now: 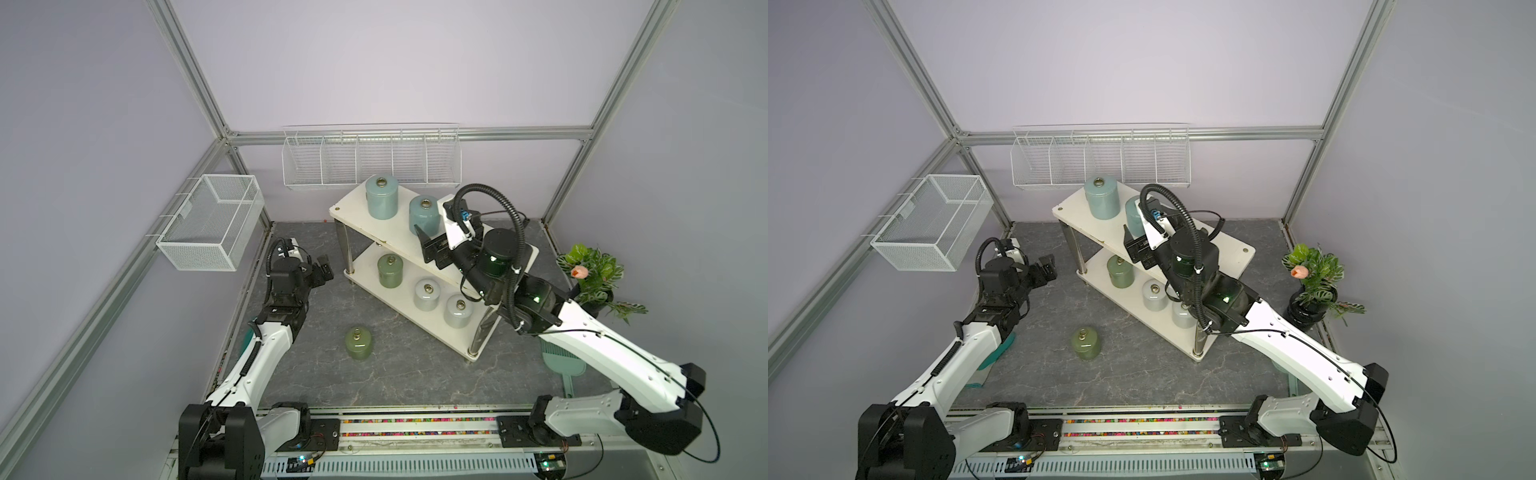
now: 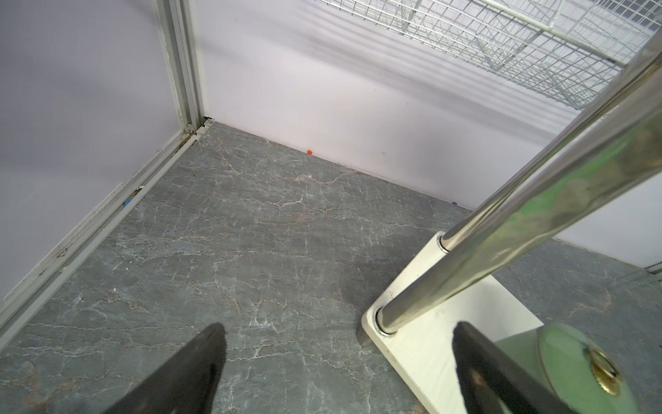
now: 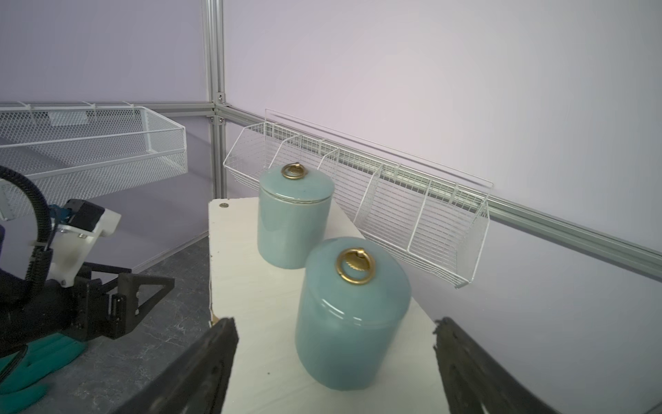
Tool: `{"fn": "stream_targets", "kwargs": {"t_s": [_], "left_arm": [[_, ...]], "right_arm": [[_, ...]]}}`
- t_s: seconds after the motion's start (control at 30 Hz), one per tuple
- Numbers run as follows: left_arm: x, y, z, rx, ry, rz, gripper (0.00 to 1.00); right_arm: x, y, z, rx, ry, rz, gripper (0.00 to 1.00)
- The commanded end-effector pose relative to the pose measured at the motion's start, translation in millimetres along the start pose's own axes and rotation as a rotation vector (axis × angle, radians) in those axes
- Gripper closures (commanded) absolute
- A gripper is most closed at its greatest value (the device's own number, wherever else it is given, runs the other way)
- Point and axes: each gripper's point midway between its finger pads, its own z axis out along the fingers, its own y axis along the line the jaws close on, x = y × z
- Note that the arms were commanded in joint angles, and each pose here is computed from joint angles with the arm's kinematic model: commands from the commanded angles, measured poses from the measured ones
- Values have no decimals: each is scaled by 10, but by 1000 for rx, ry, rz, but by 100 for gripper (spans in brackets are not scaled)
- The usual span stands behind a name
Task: Remove the tea canisters from the shelf
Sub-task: Pick up the tea canister from the shelf.
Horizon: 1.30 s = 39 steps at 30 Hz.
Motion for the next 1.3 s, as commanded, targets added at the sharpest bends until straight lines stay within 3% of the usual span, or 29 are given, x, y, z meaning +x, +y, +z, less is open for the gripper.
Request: {"fn": "stream_targets", "kwargs": {"t_s": [0.0,0.3,0.97,1.27], "left_arm": [[-84,-79,11,29,-22,-10,0],[-18,-82,56,33,-10,-11,0],[22,-22,71,8,-17,6,0],[30,-9,66,2,-18,13,0]], "right_arm": [[72,-26,-73,-62,16,49,11],[253,136,-38,-207,37,70,11],[449,158,508,-240,57,127,11],[509,68,625,-175,56,125,11]]}}
